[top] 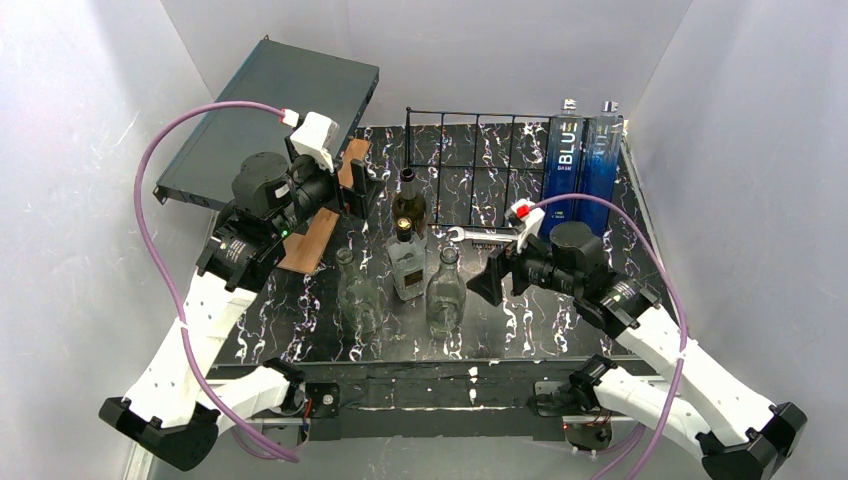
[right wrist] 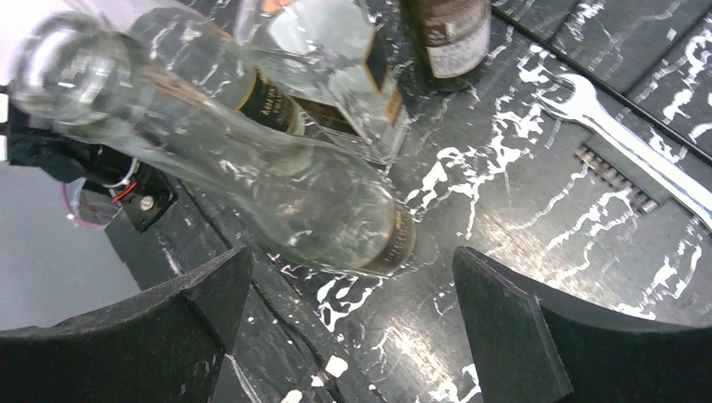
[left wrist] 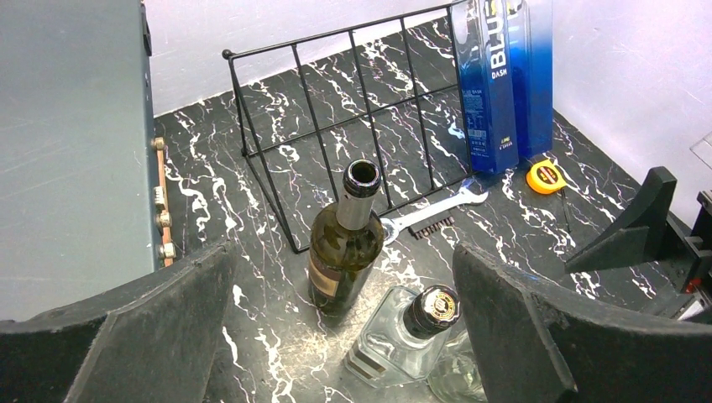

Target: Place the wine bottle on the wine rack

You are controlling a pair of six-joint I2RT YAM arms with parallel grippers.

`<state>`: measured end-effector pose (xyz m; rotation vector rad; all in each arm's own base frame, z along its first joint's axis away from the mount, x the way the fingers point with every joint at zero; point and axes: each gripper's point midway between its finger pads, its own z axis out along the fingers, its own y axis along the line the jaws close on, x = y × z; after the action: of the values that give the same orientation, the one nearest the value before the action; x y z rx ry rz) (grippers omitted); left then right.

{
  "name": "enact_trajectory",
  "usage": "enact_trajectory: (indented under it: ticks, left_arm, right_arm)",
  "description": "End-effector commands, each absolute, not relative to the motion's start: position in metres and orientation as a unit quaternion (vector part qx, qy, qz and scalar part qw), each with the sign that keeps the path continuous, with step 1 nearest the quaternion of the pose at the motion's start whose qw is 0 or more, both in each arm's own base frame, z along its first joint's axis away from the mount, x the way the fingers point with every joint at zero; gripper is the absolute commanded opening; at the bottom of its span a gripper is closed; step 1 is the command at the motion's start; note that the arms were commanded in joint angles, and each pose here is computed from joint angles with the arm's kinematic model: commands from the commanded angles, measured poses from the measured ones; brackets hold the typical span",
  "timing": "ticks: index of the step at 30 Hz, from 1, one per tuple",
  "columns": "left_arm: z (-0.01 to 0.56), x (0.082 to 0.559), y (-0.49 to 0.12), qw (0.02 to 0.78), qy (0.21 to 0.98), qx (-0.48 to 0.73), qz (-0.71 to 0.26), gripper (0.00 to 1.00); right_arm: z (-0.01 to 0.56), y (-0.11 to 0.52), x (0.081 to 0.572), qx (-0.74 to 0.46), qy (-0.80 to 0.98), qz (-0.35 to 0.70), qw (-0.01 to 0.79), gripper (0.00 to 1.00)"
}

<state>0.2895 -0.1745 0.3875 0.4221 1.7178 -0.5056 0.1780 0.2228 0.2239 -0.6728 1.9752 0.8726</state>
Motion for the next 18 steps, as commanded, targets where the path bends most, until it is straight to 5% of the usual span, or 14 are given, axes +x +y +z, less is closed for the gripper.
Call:
enact_trajectory:
  ticks: [1, 11, 18]
  left_arm:
    - [0.395, 0.29, -0.172, 0.621, 0.733, 0.18, -0.212, 0.99]
    - [0.395, 0.291, -0.171, 0.622, 0.732, 0.18, -0.21, 0.99]
    - [0.397, 0.29, -0.17, 0.624, 0.731, 0.18, -0.208, 0.99]
  right_arm:
    - [0.26, 0.243, 0.174, -0.299, 0.756, 0.363, 0.455, 0.98]
    - [0.275, 0.272, 0.175, -0.3, 0.745, 0.324, 0.501, 0.96]
    - [0.273, 0.301, 0.182, -0.278, 0.741, 0.283, 0.542, 0.85]
